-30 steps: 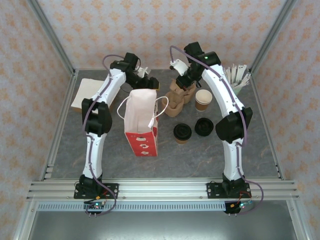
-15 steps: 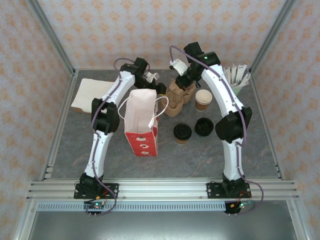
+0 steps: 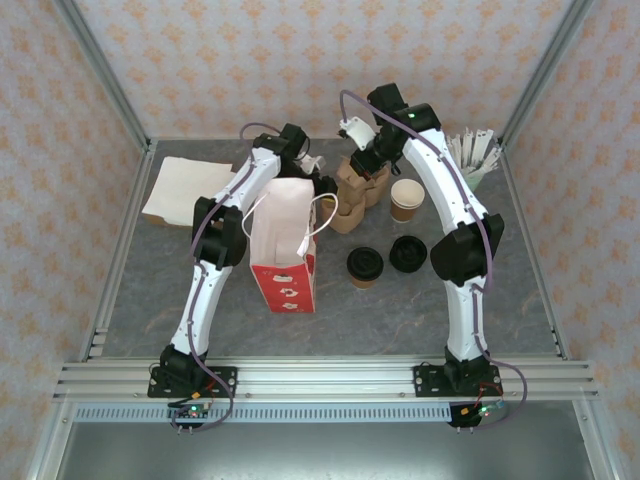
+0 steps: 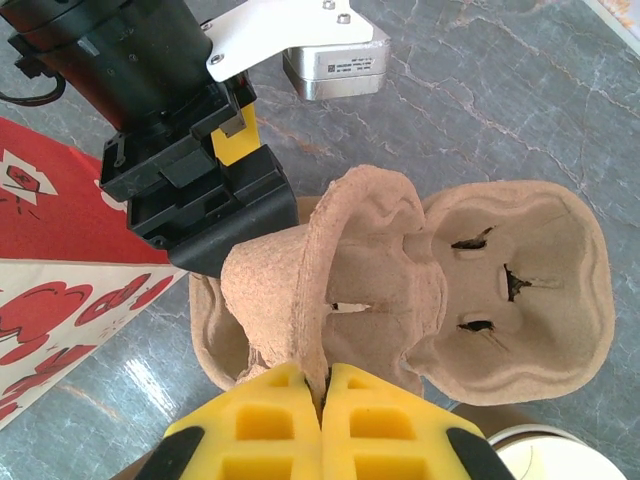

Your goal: Pack the takeout coffee

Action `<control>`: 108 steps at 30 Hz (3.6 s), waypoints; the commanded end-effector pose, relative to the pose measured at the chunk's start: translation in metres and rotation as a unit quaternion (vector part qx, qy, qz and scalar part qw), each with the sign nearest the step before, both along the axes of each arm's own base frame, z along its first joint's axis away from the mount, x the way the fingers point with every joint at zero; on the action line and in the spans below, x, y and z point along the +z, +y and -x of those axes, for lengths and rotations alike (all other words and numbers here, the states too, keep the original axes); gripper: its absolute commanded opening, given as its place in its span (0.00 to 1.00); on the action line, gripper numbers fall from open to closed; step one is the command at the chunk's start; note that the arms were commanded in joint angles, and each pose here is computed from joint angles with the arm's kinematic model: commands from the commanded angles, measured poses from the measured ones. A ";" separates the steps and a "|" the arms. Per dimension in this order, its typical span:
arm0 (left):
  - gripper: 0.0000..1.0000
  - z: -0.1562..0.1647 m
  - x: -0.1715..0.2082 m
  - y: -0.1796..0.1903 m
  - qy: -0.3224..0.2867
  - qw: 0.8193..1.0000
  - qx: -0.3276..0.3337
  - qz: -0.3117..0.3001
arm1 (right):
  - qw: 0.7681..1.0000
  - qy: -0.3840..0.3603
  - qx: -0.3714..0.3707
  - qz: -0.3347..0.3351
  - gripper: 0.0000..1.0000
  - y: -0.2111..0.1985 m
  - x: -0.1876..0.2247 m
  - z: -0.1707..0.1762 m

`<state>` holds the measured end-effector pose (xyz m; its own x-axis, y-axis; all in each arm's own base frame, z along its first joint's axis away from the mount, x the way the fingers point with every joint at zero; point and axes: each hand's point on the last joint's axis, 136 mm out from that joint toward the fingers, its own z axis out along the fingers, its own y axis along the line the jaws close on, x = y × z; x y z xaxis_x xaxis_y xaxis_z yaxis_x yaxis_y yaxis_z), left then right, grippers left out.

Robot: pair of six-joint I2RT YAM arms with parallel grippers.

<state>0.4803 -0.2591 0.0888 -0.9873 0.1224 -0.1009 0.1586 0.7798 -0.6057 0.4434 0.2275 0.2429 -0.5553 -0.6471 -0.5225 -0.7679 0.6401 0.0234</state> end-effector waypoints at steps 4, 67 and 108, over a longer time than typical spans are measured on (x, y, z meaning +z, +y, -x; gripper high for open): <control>0.79 0.005 -0.017 0.012 0.015 0.999 0.005 -0.050 | 0.998 -0.049 -0.004 -0.033 0.02 0.002 0.036 -0.011; 0.89 0.110 0.371 0.098 -0.228 0.928 0.232 0.183 | 0.908 -0.417 0.034 0.004 0.00 -0.031 0.180 0.124; 0.26 0.126 0.339 -0.038 -0.127 0.957 0.152 0.211 | 0.853 -0.503 0.111 0.084 0.00 0.009 0.161 0.168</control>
<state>0.3563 -0.2959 0.4256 -0.9123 -0.2874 -0.2917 0.1207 0.4919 -0.8623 0.2753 0.2350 0.4043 0.2638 -0.7883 -0.5559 -0.4580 0.4048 -0.7914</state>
